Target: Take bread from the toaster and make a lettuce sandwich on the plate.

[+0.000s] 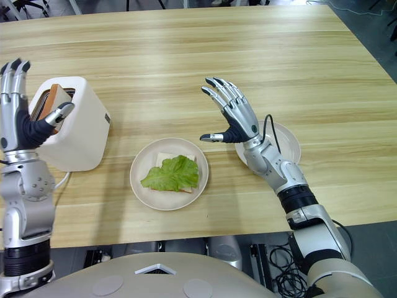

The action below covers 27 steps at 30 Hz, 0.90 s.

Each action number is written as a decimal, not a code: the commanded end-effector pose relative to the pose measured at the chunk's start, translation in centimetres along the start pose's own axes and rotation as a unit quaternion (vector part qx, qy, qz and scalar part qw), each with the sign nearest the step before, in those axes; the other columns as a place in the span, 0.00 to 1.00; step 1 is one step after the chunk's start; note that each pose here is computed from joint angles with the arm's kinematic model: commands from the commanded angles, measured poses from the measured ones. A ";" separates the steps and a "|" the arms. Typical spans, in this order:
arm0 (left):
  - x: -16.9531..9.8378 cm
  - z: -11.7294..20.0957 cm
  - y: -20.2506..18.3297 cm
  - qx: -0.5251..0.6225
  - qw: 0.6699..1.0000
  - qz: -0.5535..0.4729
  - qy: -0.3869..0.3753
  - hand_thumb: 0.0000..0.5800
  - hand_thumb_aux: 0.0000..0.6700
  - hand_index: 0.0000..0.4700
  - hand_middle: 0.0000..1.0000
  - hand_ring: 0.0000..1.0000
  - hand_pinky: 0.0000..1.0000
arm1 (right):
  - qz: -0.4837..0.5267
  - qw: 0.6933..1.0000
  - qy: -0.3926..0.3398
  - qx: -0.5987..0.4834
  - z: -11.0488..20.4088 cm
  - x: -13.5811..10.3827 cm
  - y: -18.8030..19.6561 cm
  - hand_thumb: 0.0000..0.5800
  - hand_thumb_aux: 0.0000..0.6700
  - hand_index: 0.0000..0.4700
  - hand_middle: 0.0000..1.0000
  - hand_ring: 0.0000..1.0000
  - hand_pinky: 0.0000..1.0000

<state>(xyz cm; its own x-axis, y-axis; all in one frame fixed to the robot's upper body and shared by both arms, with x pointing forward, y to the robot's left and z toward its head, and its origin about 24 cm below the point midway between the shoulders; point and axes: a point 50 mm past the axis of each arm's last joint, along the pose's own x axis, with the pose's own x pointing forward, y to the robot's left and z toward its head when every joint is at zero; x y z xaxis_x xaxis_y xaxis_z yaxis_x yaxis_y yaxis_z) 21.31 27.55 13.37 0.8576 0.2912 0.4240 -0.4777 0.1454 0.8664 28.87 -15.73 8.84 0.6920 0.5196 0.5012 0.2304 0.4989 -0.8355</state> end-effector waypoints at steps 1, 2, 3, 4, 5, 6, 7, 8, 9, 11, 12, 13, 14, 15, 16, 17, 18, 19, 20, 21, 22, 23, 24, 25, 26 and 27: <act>-0.5 -1.0 -1.9 0.027 0.998 -0.049 0.021 0.00 0.00 0.00 0.00 0.00 0.00 | 0.008 1.000 0.010 0.009 -0.1 -0.3 0.2 0.00 0.00 0.00 0.00 0.00 0.00; -0.6 -0.8 -2.2 0.029 0.998 -0.056 0.020 0.00 0.00 0.00 0.00 0.00 0.00 | 0.010 1.000 0.009 0.011 0.0 -0.4 0.4 0.00 0.00 0.00 0.00 0.00 0.00; -0.6 -0.8 -2.5 0.030 0.997 -0.063 0.020 0.00 0.00 0.00 0.00 0.00 0.00 | 0.011 1.000 0.008 0.013 0.0 -0.4 0.5 0.00 0.00 0.00 0.00 0.00 0.00; -0.6 -0.7 -2.7 0.031 0.997 -0.068 0.022 0.00 0.00 0.00 0.00 0.00 0.00 | 0.013 1.000 0.008 0.015 0.1 -0.4 0.6 0.00 0.00 0.00 0.00 0.00 0.00; -0.6 -0.8 -2.8 0.034 0.997 -0.071 0.023 0.00 0.00 0.00 0.00 0.00 0.00 | 0.014 1.000 0.008 0.016 0.1 -0.5 0.6 0.00 0.00 0.00 0.00 0.00 0.00; -0.5 -0.9 -2.8 0.035 0.996 -0.072 0.026 0.00 0.00 0.00 0.00 0.00 0.00 | 0.014 1.000 0.009 0.017 0.1 -0.5 0.6 0.00 0.00 0.00 0.00 0.00 0.00; -0.5 -1.0 -2.9 0.036 0.996 -0.072 0.030 0.00 0.00 0.00 0.00 0.00 0.00 | 0.014 1.000 0.009 0.018 0.1 -0.6 0.6 0.00 0.00 0.00 0.00 0.00 0.00; -0.4 -1.2 -2.9 0.039 0.996 -0.072 0.035 0.00 0.00 0.00 0.00 0.00 0.00 | 0.014 1.000 0.010 0.018 0.1 -0.6 0.6 0.00 0.00 0.00 0.00 0.00 0.00; -0.4 -1.6 -2.9 0.042 0.996 -0.072 0.042 0.00 0.00 0.00 0.00 0.00 0.00 | 0.014 1.000 0.010 0.019 0.1 -0.7 0.6 0.00 0.00 0.00 0.00 0.00 0.00; -0.5 -2.0 -2.9 0.046 0.995 -0.072 0.051 0.00 0.00 0.00 0.00 0.00 0.00 | 0.014 1.000 0.011 0.020 0.0 -0.8 0.6 0.00 0.00 0.00 0.00 0.00 0.00; -0.5 -2.1 -2.9 0.046 0.995 -0.073 0.054 0.00 0.00 0.00 0.00 0.00 0.00 | 0.014 1.000 0.011 0.020 0.0 -0.8 0.6 0.00 0.00 0.00 0.00 0.00 0.00; -0.5 -2.1 -2.9 0.047 0.995 -0.070 0.056 0.00 0.00 0.00 0.00 0.00 0.00 | 0.013 1.000 0.011 0.020 0.1 -0.8 0.6 0.00 0.00 0.00 0.00 0.00 0.00; -0.5 -2.2 -2.8 0.046 0.995 -0.067 0.060 0.00 0.00 0.00 0.00 0.00 0.00 | 0.012 1.000 0.011 0.020 0.1 -0.9 0.5 0.00 0.00 0.00 0.00 0.00 0.00; -0.4 -2.3 -2.7 0.047 0.995 -0.063 0.065 0.00 0.00 0.00 0.00 0.00 0.00 | 0.012 1.000 0.011 0.020 0.1 -0.9 0.5 0.00 0.00 0.00 0.00 0.00 0.00; -0.4 -2.5 -2.6 0.048 0.995 -0.058 0.070 0.00 0.00 0.00 0.00 0.00 0.00 | 0.011 1.000 0.012 0.020 0.1 -0.9 0.5 0.00 0.00 0.00 0.00 0.00 0.00; -0.3 -2.8 -2.4 0.048 0.994 -0.048 0.080 0.02 0.01 0.01 0.00 0.00 0.00 | 0.012 1.000 0.011 0.021 0.1 -1.0 0.5 0.00 0.00 0.00 0.00 0.00 0.00; -0.2 -3.1 -2.1 0.049 0.994 -0.038 0.091 0.00 0.00 0.00 0.00 0.00 0.00 | 0.013 1.000 0.011 0.022 0.1 -1.0 0.6 0.00 0.00 0.00 0.00 0.00 0.00; -0.1 -3.5 -1.9 0.052 0.993 -0.031 0.102 0.00 0.00 0.00 0.00 0.00 0.00 | 0.014 1.000 0.011 0.022 0.1 -1.0 0.6 0.00 0.00 0.00 0.00 0.00 0.00; -0.1 -3.6 -1.8 0.052 0.992 -0.028 0.108 0.00 0.00 0.00 0.00 0.00 0.00 | 0.015 1.000 0.011 0.023 0.1 -1.1 0.6 0.00 0.00 0.00 0.00 0.00 0.00; -0.1 -3.7 -1.8 0.053 0.992 -0.028 0.111 0.00 0.00 0.00 0.00 0.00 0.00 | 0.016 1.000 0.011 0.023 0.1 -1.1 0.7 0.00 0.00 0.00 0.00 0.00 0.00; -0.1 -3.7 -1.9 0.053 0.992 -0.029 0.112 0.00 0.00 0.00 0.00 0.00 0.00 | 0.016 1.000 0.011 0.023 0.1 -1.1 0.7 0.00 0.00 0.00 0.00 0.00 0.00; -0.2 -3.5 -2.2 0.051 0.992 -0.038 0.108 0.00 0.00 0.00 0.00 0.00 0.00 | 0.016 1.000 0.010 0.023 0.1 -1.1 0.7 0.00 0.00 0.00 0.00 0.00 0.00; -0.3 -3.3 -2.6 0.052 0.992 -0.047 0.101 0.00 0.00 0.00 0.00 0.00 0.00 | 0.016 1.000 0.010 0.024 0.1 -1.1 0.7 0.00 0.00 0.00 0.00 0.00 0.00; -0.4 -2.9 -3.0 0.052 0.993 -0.058 0.090 0.00 0.00 0.00 0.00 0.00 0.00 | 0.015 1.000 0.009 0.025 0.1 -1.0 0.7 0.00 0.00 0.00 0.00 0.00 0.00; -0.5 -2.6 -3.2 0.049 0.993 -0.064 0.084 0.00 0.00 0.00 0.00 0.00 0.00 | 0.015 1.000 0.008 0.025 0.2 -1.0 0.7 0.00 0.00 0.00 0.00 0.00 0.00; -0.5 -2.4 -3.4 0.047 0.993 -0.068 0.079 0.05 0.03 0.03 0.00 0.00 0.00 | 0.015 1.000 0.007 0.025 0.2 -1.0 0.7 0.00 0.00 0.00 0.00 0.00 0.00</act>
<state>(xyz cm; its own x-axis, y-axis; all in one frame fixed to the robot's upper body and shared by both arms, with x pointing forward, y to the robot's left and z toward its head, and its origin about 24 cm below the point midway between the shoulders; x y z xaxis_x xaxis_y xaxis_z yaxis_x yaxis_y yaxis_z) 21.76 29.83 10.36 0.8403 0.4496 0.3029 -0.3771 0.0834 0.9224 28.23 -15.72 7.90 0.7029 0.5272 0.4775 0.1845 0.5132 -0.8382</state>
